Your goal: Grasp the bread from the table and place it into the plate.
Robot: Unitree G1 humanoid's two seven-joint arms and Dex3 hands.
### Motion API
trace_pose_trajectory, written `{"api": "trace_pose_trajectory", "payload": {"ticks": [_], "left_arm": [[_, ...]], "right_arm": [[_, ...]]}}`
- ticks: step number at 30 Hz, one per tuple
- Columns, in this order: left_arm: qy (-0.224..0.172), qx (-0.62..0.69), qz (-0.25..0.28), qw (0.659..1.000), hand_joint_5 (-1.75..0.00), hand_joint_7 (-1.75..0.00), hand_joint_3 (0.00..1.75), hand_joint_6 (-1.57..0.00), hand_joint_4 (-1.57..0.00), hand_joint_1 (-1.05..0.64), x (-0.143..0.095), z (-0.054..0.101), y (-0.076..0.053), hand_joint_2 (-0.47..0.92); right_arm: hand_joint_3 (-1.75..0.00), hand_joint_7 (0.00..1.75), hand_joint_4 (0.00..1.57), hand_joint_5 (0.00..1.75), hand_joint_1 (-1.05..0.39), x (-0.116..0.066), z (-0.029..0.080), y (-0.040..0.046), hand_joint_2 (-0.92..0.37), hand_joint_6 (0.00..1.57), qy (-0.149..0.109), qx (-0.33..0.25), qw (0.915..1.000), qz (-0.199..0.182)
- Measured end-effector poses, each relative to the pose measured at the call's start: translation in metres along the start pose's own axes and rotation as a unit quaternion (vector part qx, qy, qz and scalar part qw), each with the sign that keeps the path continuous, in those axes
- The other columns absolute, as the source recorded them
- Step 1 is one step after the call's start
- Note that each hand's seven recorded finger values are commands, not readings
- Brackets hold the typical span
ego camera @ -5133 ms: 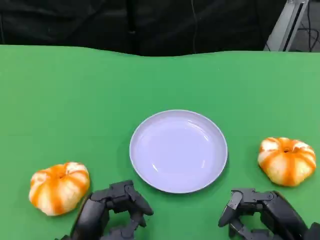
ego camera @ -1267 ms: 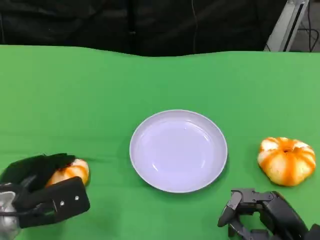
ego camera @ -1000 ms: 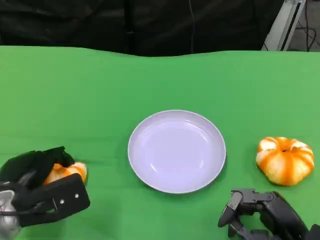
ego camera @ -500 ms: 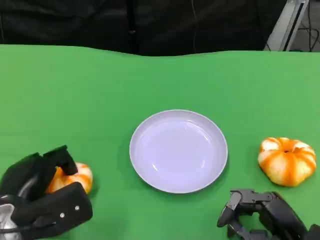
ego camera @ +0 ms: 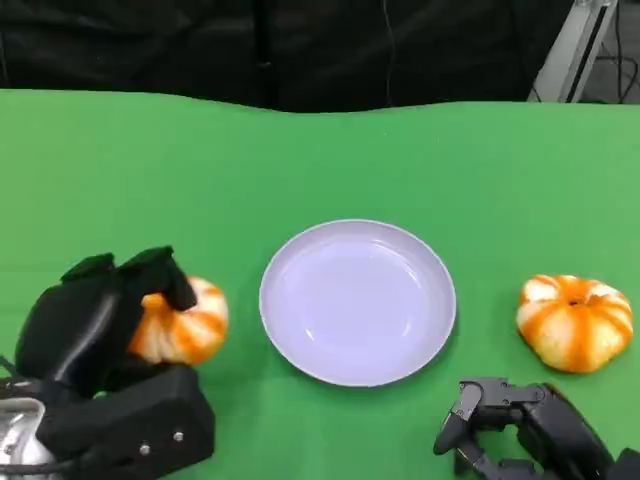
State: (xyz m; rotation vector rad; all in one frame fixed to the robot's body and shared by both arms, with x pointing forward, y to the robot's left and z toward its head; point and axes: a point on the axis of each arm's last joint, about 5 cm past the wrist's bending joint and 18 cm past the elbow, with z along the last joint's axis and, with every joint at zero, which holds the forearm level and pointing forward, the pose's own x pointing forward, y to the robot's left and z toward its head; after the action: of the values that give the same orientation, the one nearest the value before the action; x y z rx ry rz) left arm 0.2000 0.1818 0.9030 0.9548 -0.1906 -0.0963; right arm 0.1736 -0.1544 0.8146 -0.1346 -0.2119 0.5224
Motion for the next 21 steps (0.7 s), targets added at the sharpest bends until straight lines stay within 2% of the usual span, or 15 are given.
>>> {"api": "trace_pose_trajectory", "payload": {"ticks": [5,11,21], "left_arm": [[-0.038,-0.018,0.017,0.999,-1.75,-1.75,0.01,-0.48,-0.67,-0.11,0.011,0.016,-0.001,0.81],[-0.081,-0.036,0.026,0.996,-1.75,-1.75,0.00,-0.49,-0.67,-0.03,0.028,0.034,-0.003,0.79],[-0.124,-0.054,0.000,0.991,-1.75,-1.75,0.00,-0.50,-0.66,-0.03,0.055,0.055,-0.031,0.80]], "right_arm": [[-0.86,1.13,0.80,1.48,-0.14,0.000,-0.001,0.0009,-0.67,0.84,0.003,-0.002,1.0000,0.003],[-0.85,1.11,0.81,1.46,-0.13,0.001,-0.001,0.0031,-0.68,0.85,0.003,0.000,1.0000,0.002],[-0.85,1.08,0.83,1.45,-0.13,0.003,0.000,0.0062,-0.68,0.88,-0.001,-0.003,1.0000,0.003]]}}
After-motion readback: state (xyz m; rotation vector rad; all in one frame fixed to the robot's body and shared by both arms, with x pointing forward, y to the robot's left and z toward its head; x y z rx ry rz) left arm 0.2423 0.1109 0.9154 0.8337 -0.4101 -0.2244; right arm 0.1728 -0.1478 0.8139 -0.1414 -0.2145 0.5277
